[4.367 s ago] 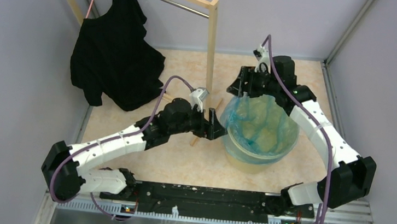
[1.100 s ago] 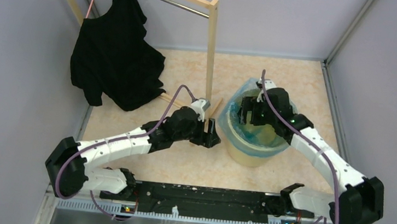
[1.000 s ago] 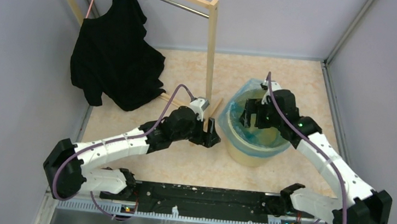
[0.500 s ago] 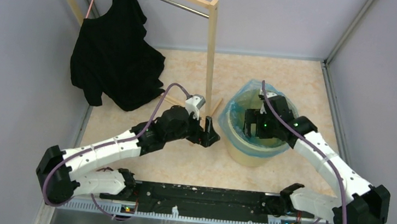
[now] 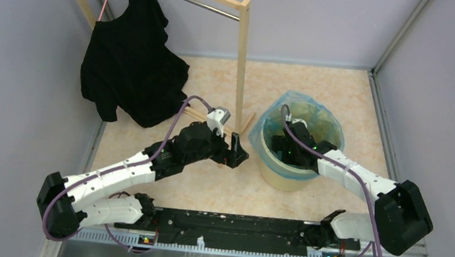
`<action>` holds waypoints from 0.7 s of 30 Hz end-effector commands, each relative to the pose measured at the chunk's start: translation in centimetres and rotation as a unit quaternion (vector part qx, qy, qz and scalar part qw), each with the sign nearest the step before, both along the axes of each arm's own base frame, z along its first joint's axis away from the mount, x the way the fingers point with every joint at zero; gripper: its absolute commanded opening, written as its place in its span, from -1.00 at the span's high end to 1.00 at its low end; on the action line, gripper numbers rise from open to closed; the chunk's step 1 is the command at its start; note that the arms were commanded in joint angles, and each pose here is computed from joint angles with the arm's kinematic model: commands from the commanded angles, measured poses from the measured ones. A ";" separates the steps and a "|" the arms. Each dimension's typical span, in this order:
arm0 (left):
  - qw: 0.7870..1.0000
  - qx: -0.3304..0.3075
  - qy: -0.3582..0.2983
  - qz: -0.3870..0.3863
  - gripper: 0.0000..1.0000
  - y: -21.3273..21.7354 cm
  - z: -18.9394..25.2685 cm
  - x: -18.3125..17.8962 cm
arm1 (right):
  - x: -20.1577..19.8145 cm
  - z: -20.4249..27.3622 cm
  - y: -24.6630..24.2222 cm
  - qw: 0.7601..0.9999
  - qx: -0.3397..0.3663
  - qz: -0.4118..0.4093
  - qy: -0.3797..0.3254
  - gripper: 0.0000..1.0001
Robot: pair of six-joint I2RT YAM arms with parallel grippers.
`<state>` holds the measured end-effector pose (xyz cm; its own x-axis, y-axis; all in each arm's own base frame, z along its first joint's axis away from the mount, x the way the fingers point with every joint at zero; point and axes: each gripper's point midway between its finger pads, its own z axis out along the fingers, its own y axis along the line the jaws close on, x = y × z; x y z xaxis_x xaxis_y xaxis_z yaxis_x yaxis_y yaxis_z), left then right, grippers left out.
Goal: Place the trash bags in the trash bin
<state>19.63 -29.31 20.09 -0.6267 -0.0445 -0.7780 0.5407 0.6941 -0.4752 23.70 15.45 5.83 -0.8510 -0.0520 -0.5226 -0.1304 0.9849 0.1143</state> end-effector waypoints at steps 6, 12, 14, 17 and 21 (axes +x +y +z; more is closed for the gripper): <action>0.999 -0.005 -0.030 0.016 -0.97 0.5 1.2 0.9 | 1.1 7.4 1.1 0.997 0.039 0.015 -0.066 -0.87; 1.000 -0.008 -0.018 0.014 -0.98 -0.3 0.8 1.0 | 0.5 8.3 0.1 0.997 0.021 0.024 -0.071 -0.90; 1.000 -0.010 -0.013 0.013 -0.98 -0.4 0.8 1.0 | 0.7 6.7 0.6 0.998 0.018 0.026 -0.059 -0.89; 1.000 -0.011 -0.005 0.014 -0.97 -0.4 1.0 0.8 | 1.4 4.5 1.6 0.998 0.030 0.022 -0.049 -0.87; 1.000 -0.012 0.000 0.025 -0.97 0.2 1.2 0.6 | 1.8 1.5 2.3 0.999 0.034 0.014 -0.032 -0.84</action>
<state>19.88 -29.00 19.11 -0.6430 -0.0394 -0.7649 0.5105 0.7225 -0.4663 24.75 16.25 8.99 -0.8188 -0.0619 -0.5707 -0.1667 0.9770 0.1333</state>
